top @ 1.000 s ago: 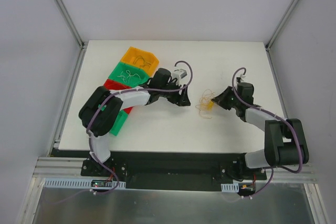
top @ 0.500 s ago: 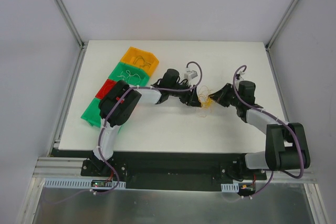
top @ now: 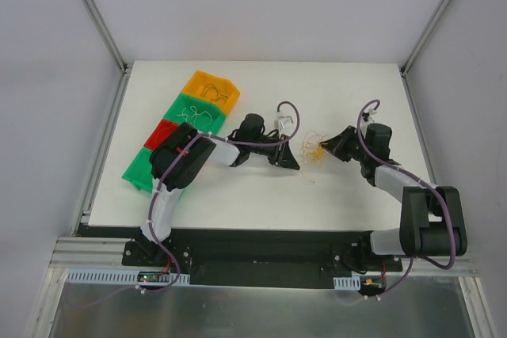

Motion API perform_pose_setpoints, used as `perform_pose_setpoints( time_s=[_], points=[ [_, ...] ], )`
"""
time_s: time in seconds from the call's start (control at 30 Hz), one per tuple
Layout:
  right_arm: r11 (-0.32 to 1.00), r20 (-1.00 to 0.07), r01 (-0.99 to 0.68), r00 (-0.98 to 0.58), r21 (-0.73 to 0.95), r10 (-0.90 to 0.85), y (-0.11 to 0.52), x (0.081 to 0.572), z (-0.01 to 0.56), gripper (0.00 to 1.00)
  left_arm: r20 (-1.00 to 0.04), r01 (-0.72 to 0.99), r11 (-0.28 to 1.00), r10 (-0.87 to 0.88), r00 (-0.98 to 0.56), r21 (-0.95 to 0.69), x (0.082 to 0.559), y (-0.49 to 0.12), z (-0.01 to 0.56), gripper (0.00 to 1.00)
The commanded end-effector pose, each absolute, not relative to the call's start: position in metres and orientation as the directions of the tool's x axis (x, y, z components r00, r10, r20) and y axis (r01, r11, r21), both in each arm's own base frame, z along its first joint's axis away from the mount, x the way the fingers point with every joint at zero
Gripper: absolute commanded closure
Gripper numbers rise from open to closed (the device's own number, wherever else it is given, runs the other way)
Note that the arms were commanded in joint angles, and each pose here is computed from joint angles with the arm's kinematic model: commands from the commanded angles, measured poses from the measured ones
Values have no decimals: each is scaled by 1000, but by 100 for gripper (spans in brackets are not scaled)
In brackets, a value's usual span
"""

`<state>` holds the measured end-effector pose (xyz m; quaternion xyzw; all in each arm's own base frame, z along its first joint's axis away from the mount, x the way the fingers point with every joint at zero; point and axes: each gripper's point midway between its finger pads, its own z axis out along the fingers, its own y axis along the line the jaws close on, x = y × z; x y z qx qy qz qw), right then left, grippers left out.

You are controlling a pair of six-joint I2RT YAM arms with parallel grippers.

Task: Untangle the cables

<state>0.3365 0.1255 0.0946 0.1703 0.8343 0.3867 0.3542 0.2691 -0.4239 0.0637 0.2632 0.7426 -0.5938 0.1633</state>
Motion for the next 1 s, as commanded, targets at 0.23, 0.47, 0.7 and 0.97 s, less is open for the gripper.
perform_pose_setpoints(
  time_s=[0.23, 0.47, 0.7, 0.97],
  points=[
    [796, -566, 173, -618, 579, 546, 81, 337, 85, 94, -741, 727, 354, 122, -660, -589, 281, -395, 106, 100],
    [846, -604, 395, -593, 358, 533, 32, 320, 63, 84, -823, 740, 584, 204, -530, -332, 281, -351, 157, 100],
    [852, -599, 454, -615, 263, 513, 17, 317, 47, 67, -941, 697, 706, 142, -308, -122, 280, -291, 272, 100],
    [861, -568, 244, -667, 445, 483, 64, 331, 59, 29, -984, 860, 501, 75, -160, -101, 243, -308, 400, 100]
  ],
)
